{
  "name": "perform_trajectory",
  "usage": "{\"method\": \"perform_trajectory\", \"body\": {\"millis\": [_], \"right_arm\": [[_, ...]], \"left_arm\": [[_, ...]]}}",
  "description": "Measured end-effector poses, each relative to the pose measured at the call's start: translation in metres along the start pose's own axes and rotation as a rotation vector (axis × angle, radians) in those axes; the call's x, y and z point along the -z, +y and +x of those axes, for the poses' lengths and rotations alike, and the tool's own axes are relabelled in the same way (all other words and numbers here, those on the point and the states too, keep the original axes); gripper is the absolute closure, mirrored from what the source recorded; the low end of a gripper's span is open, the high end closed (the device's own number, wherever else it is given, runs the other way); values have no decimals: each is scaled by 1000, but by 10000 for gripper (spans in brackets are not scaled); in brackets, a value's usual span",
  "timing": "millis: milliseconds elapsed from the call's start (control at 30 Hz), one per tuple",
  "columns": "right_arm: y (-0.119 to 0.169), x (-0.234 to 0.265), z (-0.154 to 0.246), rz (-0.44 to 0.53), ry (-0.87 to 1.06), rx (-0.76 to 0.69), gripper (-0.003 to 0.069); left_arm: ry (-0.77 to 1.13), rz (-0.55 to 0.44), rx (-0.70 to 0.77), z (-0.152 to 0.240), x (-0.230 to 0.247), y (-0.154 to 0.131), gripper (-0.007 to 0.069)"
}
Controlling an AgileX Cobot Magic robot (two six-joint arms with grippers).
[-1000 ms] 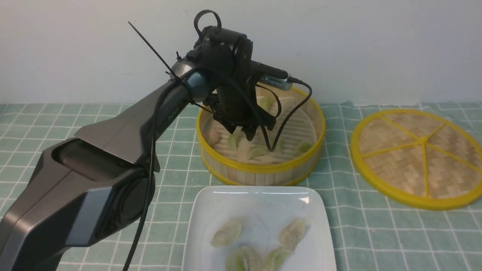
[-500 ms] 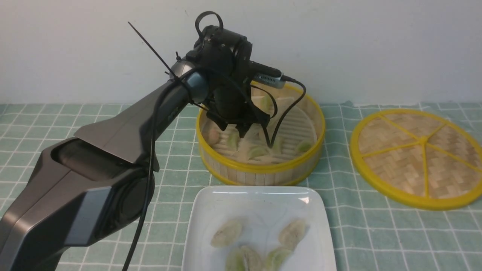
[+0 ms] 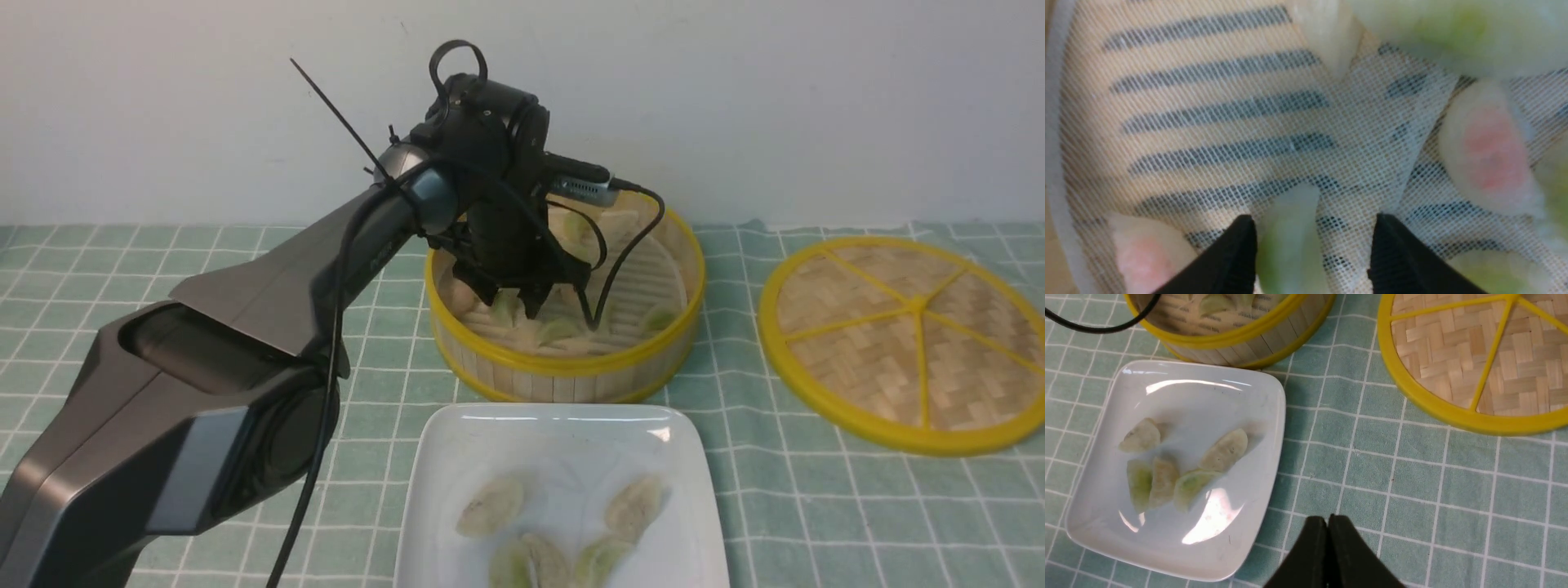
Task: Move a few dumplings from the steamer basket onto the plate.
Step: Use the left arm to grab a dumpling from the steamer
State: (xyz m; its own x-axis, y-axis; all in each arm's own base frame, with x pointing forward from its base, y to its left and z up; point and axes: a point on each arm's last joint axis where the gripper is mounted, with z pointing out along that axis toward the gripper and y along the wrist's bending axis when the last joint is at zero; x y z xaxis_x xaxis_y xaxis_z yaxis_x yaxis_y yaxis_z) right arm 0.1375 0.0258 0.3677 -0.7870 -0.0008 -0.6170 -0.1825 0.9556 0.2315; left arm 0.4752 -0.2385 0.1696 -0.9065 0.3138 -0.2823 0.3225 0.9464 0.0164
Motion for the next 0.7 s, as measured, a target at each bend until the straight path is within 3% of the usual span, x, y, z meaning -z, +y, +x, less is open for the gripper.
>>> {"method": "perform_trajectory", "body": {"millis": [100,200,333,533,700], "right_arm": [[0,0,1,-1,6,2,673],[0,0,1,-2,5,3,673],[0,0,1,-2,5,12,673],[4,0,-8,-43,-84,69,673],[6,-11,-23,-102,-89,95,673]], "left_arm": [[2,2,-3,1,0,0,331],[-3,5,-43,1,4,-2,456],[-36,10,-83,-1,29,-5,463],[-285,43,-82,-1,167,0,463],[-338,54,-78,24,225,7,463]]}}
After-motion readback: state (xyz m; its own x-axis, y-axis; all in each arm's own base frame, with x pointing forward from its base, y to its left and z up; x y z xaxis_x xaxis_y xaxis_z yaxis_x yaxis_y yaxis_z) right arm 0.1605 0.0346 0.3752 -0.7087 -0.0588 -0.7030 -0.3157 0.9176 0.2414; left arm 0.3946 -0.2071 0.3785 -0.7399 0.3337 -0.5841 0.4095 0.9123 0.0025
